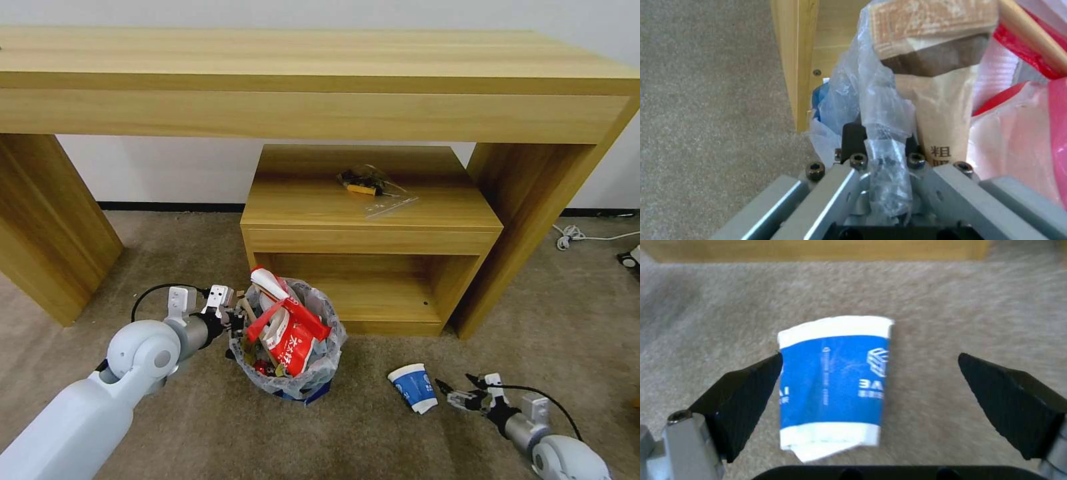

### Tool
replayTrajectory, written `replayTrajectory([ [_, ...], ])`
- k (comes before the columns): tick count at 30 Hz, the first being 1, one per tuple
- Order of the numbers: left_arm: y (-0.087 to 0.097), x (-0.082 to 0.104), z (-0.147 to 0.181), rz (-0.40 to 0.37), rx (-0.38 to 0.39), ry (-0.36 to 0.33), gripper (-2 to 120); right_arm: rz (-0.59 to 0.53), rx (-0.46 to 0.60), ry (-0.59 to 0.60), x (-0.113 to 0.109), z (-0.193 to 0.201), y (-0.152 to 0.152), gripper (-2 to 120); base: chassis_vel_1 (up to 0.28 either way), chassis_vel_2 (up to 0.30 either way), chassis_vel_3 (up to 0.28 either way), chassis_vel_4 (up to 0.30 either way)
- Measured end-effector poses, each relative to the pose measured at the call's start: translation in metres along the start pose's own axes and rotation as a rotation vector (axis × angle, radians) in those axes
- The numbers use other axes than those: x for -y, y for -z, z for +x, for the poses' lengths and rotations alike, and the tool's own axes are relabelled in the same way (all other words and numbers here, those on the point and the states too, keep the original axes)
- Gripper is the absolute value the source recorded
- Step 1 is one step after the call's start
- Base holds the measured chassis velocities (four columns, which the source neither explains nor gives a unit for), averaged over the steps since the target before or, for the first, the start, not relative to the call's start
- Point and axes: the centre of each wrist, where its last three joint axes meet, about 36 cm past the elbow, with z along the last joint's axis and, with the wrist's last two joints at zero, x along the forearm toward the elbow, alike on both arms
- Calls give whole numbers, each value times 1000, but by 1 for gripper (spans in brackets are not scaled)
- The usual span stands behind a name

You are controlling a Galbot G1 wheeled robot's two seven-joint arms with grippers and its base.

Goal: Pick up the trash bin and place the garbage on the floor into it.

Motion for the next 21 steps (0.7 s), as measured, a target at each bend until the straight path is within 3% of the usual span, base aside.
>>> replayTrajectory([
  [8,0,0,0,2,0,-6,0,-15,-45,32,16,-31,-8,100,0,0,0,0],
  [21,-1,-1,-5,10,-4,-11,0,-46,-56,34,22,-64,-10,100,0,0,0,0],
])
